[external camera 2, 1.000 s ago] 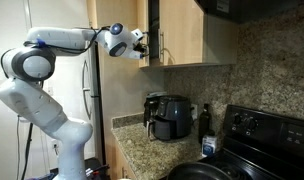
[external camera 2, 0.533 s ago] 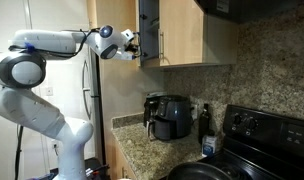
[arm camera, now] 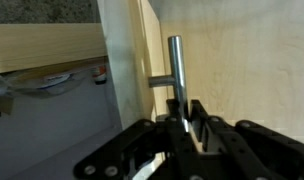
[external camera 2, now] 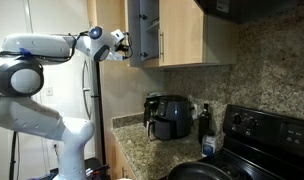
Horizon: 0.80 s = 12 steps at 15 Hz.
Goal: Open the left door of the cabinet above the air fryer
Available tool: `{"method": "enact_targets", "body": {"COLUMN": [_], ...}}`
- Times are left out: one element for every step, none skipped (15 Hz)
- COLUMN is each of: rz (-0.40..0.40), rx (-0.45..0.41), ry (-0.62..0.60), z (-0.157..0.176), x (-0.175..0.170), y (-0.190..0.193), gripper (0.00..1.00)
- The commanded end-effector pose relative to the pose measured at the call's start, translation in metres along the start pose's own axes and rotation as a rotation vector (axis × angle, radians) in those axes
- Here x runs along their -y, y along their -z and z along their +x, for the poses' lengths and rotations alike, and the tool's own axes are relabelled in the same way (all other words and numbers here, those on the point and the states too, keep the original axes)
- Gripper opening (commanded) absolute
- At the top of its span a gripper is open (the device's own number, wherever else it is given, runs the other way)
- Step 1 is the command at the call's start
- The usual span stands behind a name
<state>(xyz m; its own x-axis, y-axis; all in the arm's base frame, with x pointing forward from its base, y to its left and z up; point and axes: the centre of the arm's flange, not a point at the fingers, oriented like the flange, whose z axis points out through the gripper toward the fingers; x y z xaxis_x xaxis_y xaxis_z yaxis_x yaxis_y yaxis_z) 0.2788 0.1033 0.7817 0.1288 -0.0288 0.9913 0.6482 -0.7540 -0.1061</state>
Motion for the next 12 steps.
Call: {"method": "enact_targets", "body": {"rz": [0.168,0.193,0.226,0.275,0.336,0.396,0.454,0.5,0.522,0.517,0.478,0.455], "rx": [0.045,0.053,0.059,0.07,0.087,0.116,0.146,0.183,0.24,0.312,0.372,0.426], "ry": [-0.002,0.004,0.003,0.005,0.015,0.027,0.039,0.057,0.084,0.102,0.127,0.15], "z": [-0.001,-0.001,-0.001,0.0,-0.002,-0.004,-0.007,-0.009,-0.01,-0.011,-0.009,-0.005], "x": [0.074,0.086,0.101,0.12,0.135,0.15,0.162,0.172,0.178,0.183,0.185,0.184], "y": [-0.04,-0.04,-0.041,-0.045,-0.048,-0.056,-0.064,-0.07,-0.074,-0.077,-0.079,-0.079], "gripper": [0.05,0.05,0.05,0.05,0.05,0.05,0.05,0.05,0.05,0.44,0.44,0.49]}}
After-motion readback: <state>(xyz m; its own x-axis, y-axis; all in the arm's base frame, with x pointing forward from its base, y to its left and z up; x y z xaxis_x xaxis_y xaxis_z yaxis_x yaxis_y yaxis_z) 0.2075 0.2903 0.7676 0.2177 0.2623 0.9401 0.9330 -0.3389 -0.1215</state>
